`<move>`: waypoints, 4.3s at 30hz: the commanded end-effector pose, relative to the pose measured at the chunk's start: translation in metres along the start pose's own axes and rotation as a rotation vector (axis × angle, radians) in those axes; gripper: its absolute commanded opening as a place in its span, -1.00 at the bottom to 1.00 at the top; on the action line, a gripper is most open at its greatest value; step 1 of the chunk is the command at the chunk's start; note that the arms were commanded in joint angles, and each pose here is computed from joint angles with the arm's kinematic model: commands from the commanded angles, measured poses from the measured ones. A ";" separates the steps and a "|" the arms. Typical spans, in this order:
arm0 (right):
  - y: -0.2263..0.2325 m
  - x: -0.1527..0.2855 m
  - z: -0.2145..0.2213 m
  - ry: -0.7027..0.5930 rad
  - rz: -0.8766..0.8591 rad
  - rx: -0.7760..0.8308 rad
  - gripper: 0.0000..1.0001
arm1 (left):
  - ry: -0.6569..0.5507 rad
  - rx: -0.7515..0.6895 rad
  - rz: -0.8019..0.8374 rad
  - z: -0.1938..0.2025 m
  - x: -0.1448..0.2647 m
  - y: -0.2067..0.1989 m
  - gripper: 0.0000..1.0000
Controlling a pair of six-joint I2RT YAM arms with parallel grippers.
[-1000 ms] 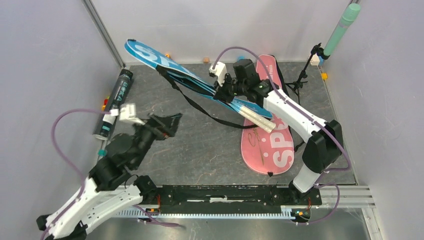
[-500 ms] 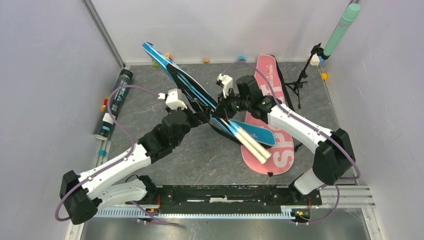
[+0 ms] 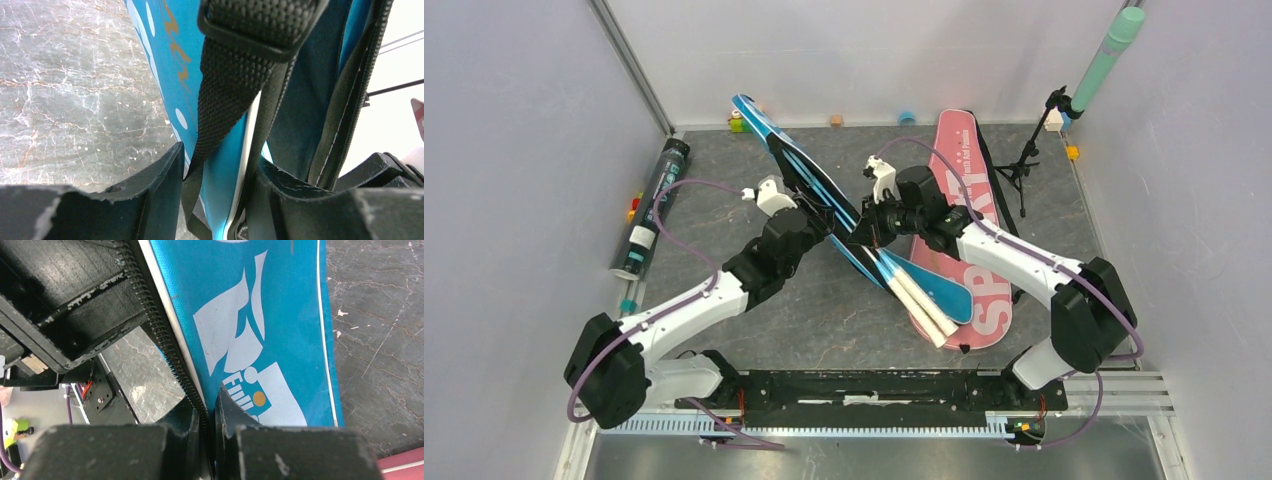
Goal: Pack up the badminton gear
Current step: Adjust the racket in the racket bag.
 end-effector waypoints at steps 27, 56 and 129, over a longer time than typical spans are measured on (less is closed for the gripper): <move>-0.052 0.013 -0.120 -0.263 0.540 0.230 -1.00 | 0.442 -0.270 0.039 -0.004 -0.006 0.010 -0.83; -0.033 0.036 -0.103 -0.390 0.398 0.088 -1.00 | 0.562 -0.086 0.203 0.047 -0.018 0.006 -0.96; -0.023 0.119 0.091 0.147 0.185 -0.017 -1.00 | 0.597 -0.363 0.128 0.035 -0.015 -0.002 -0.96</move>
Point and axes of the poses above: each gripper's point midway between its finger pads, its own x axis back along the fingers, its own y axis along the line the jaws close on, z = x × y, the point moved 7 cm from there along x, back along the fingers, and after that the axes turned 6 degrees about -x, right-handed, at the moved point
